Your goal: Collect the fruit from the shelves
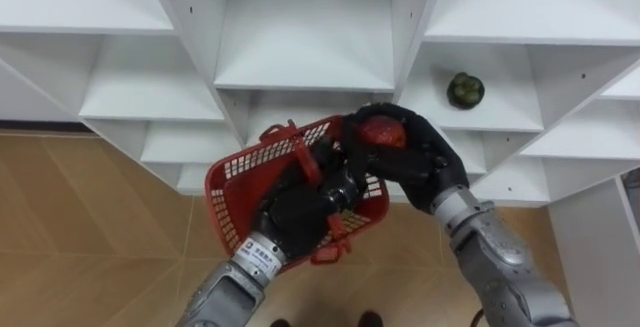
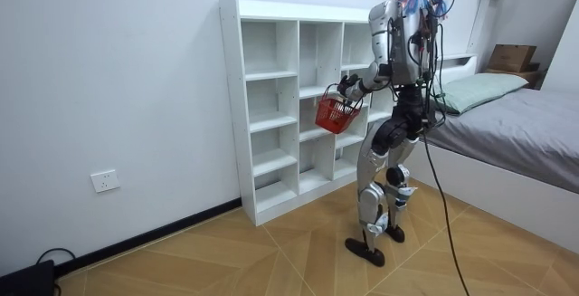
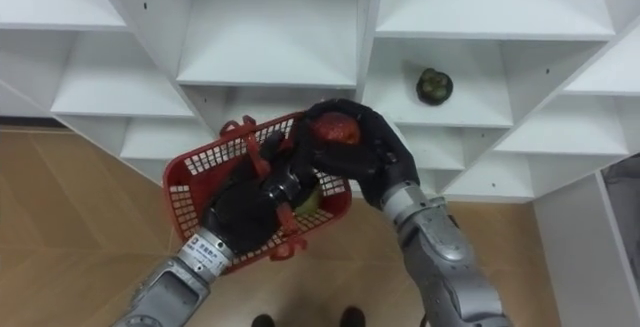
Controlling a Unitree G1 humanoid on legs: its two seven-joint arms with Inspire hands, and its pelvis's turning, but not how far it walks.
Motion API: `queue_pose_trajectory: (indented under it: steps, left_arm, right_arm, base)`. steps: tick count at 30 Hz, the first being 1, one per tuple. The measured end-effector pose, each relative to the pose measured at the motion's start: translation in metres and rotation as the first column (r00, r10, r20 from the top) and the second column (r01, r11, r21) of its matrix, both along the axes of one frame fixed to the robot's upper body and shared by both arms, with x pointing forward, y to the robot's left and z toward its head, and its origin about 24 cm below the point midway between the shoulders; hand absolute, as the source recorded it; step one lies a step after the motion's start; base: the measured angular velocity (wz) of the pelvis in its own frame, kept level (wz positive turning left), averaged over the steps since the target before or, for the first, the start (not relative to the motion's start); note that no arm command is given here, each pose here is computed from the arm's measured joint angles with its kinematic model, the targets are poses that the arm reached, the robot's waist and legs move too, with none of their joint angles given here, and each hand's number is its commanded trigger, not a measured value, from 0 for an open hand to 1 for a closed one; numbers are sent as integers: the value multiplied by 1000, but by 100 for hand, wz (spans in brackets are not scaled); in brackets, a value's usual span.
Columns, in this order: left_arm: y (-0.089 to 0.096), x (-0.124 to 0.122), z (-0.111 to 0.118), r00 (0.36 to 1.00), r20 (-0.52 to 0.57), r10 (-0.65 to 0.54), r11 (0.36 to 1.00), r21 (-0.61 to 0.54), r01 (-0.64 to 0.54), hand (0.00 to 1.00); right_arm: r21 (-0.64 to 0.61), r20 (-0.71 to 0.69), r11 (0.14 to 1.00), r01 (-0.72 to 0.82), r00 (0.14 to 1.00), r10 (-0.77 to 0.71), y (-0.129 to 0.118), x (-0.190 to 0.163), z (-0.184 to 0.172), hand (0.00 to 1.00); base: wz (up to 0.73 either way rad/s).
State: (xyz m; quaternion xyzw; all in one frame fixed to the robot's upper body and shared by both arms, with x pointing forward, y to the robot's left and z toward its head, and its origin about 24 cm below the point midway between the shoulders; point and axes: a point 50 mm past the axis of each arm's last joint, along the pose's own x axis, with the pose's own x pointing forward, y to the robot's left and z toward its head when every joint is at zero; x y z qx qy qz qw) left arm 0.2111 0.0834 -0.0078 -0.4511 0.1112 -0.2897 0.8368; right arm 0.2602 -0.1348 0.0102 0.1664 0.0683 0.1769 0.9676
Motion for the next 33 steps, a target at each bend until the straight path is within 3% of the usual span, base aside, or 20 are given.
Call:
queue_pose_trajectory:
  steps: [10,12,15,17,18,19,33]
  left_arm:
    - [-5,0,1,1000,-13,0,999,-47,-1,100]
    - [-5,0,1,1000,-14,1,999,-49,-2,100]
    - [-4,0,1,1000,-14,4,999,-49,-4,100]
    - [-4,0,1,1000,-14,3,999,-48,-4,100]
    - [-4,0,1,1000,-13,3,999,-48,-4,100]
    - [-4,0,1,1000,-13,3,999,-48,-4,100]
    - [-3,0,0,1000,-24,4,999,-42,-5,100]
  right_arm:
    - [40,-12,999,1,1000,-1,2,0,0,100]
    - [39,-11,999,1,1000,0,3,0,0,75]
    - [32,-8,999,-3,1000,3,3,-1,0,53]
    - [25,-3,1000,-4,1000,4,4,0,0,29]
    - [22,2,1000,-1,1000,1,3,0,0,10]
    - [21,8,1000,2,1000,-2,3,0,1,0]
    - [16,30,1000,-18,999,18,5,0,2,0]
  base:
    - [0]
    - [0]
    - [0]
    - [0]
    - [0]
    - [0]
    - [0]
